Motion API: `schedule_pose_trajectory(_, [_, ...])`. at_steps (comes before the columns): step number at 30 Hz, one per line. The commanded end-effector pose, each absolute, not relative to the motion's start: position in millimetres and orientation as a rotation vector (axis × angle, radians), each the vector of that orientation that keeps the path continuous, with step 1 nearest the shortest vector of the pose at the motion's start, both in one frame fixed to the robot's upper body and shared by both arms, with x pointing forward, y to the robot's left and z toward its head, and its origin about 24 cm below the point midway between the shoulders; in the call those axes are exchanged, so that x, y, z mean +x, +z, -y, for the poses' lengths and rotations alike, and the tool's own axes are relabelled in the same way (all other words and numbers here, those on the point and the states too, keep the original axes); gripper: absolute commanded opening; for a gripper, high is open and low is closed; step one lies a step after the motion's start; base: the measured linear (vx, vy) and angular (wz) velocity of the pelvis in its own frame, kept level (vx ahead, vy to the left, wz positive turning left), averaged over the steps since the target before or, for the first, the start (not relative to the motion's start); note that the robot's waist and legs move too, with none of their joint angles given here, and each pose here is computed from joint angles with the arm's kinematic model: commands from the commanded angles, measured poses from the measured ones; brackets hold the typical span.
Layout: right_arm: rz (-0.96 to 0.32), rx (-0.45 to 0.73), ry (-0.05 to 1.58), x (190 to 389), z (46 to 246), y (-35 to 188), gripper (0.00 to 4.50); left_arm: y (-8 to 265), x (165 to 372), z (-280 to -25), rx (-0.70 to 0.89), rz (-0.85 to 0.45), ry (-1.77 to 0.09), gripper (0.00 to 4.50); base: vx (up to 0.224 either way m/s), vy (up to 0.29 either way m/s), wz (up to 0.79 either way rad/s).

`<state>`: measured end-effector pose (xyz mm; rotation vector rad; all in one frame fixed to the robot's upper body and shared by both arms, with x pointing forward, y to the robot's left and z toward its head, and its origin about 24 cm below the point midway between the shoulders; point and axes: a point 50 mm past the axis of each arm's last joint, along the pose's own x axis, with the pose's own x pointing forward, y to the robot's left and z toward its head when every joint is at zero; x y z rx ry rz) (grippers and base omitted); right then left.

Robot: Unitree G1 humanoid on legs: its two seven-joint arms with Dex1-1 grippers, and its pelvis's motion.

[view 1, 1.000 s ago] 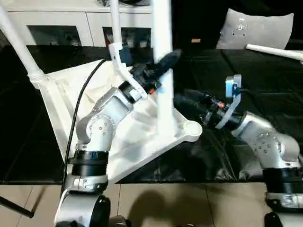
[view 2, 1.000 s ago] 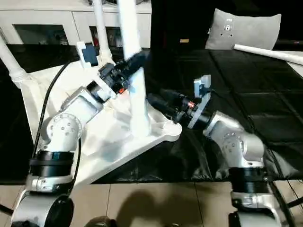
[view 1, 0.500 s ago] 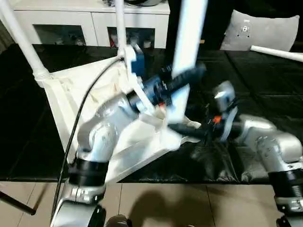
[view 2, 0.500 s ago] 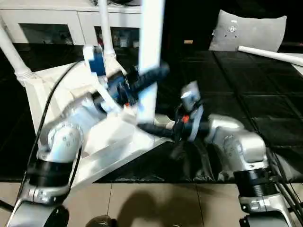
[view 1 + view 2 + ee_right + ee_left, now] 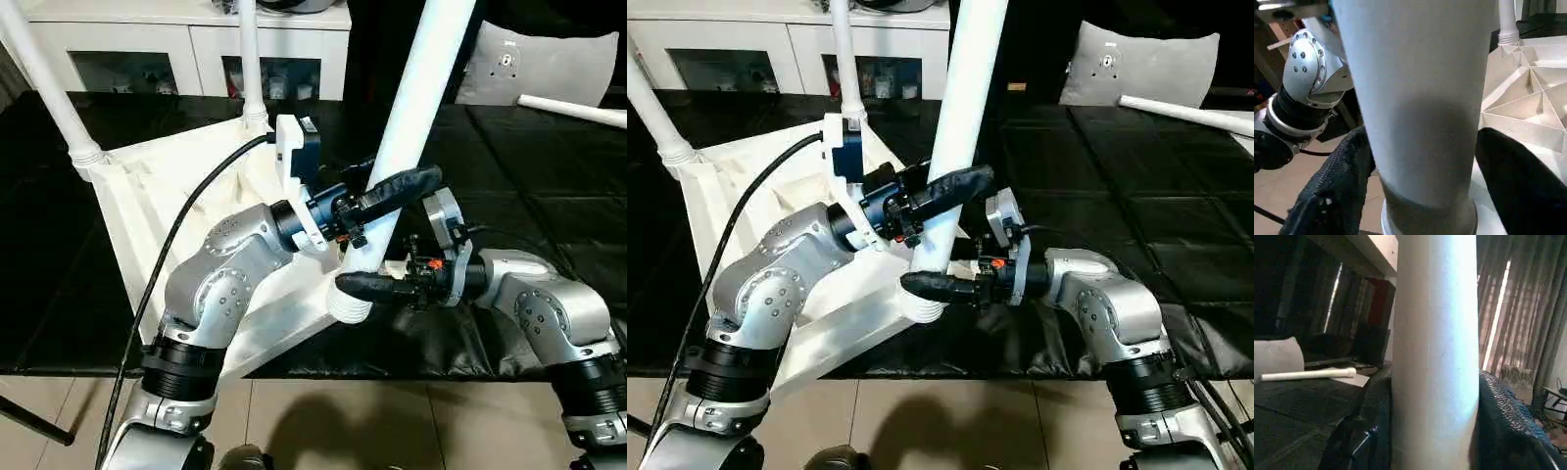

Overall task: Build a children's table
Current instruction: Pick table leg

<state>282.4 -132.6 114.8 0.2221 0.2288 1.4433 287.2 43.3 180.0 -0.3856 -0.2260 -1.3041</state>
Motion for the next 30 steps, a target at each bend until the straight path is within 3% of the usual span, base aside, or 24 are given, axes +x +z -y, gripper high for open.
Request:
schedule_pose_trajectory(1, [-0.210, 0.219, 1.464, 281.2, 130.0, 118.3, 3.05, 184.7, 283.4, -41.3, -0.362, 0.261, -1.315, 1.82, 0.000, 0.000, 0.00])
schedule_pose_trajectory(5, [-0.206, 0.221, 1.456, 281.9, 127.8, 117.9, 3.05, 184.5, 283.3, -40.4, -0.366, 0.263, -1.313, 1.82, 0.000, 0.000, 0.00])
schedule_pose_trajectory(7, [-0.221, 0.247, 1.459, 282.1, 127.5, 117.4, 3.40, 184.1, 283.4, -40.2, -0.366, 0.262, -1.310, 1.82, 0.000, 0.000, 0.00])
schedule_pose_trajectory(16, [-0.243, 0.233, 1.450, 282.8, 128.5, 114.6, 3.84, 183.2, 283.7, -40.2, -0.361, 0.259, -1.309, 1.82, 0.000, 0.000, 0.00])
schedule_pose_trajectory(18, [-0.239, 0.246, 1.445, 283.5, 128.7, 115.0, 3.52, 183.0, 283.5, -39.7, -0.357, 0.256, -1.314, 1.82, 0.000, 0.000, 0.00])
schedule_pose_trajectory(21, [-0.229, 0.260, 1.443, 283.9, 128.3, 115.8, 3.42, 182.7, 283.2, -39.5, -0.356, 0.254, -1.318, 1.82, 0.000, 0.000, 0.00])
schedule_pose_trajectory(23, [-0.221, 0.278, 1.455, 282.9, 127.4, 117.3, 3.07, 182.4, 283.1, -39.8, -0.354, 0.253, -1.319, 1.82, 0.000, 0.000, 0.00])
schedule_pose_trajectory(30, [-0.229, 0.283, 1.462, 281.7, 127.5, 117.0, 2.57, 183.2, 284.5, -40.1, -0.353, 0.253, -1.320, 1.82, 0.000, 0.000, 0.00])
